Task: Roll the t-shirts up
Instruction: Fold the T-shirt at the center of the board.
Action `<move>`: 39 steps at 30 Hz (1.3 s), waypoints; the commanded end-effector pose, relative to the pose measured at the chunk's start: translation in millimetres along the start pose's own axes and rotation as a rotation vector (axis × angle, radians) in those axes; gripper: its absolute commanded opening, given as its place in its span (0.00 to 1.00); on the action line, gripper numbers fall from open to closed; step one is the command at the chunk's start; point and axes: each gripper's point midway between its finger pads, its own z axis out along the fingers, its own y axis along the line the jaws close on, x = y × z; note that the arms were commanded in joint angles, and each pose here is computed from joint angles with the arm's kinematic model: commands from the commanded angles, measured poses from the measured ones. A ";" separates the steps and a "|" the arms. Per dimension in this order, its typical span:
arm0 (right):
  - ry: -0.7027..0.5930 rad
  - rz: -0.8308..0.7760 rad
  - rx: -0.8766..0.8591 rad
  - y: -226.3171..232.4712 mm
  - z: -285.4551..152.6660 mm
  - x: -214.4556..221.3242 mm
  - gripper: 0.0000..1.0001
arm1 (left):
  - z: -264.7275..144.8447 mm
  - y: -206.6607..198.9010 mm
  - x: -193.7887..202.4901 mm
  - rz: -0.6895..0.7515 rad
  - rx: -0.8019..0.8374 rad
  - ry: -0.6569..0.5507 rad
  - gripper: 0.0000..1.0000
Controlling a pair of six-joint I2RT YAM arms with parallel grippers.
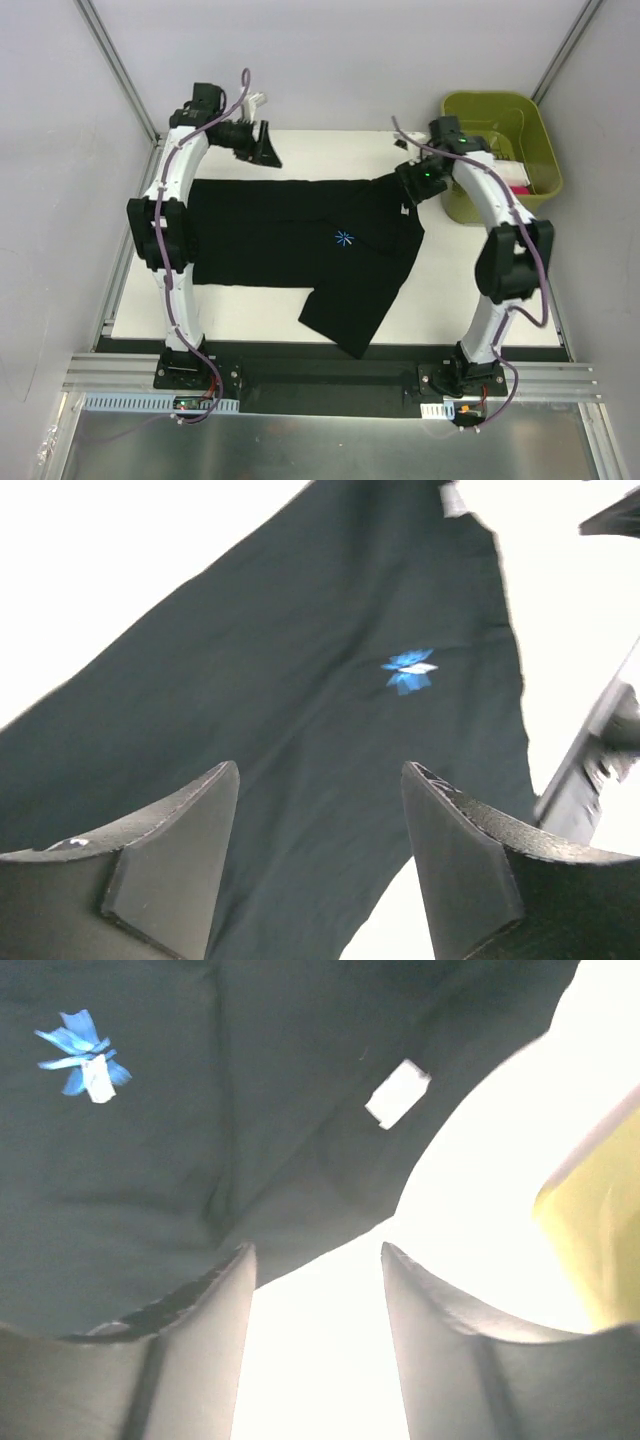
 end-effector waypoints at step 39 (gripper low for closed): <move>0.117 0.409 -0.374 58.6 -5.8 76.7 0.60 | 236.5 -113.9 14.5 0.250 0.194 0.087 0.38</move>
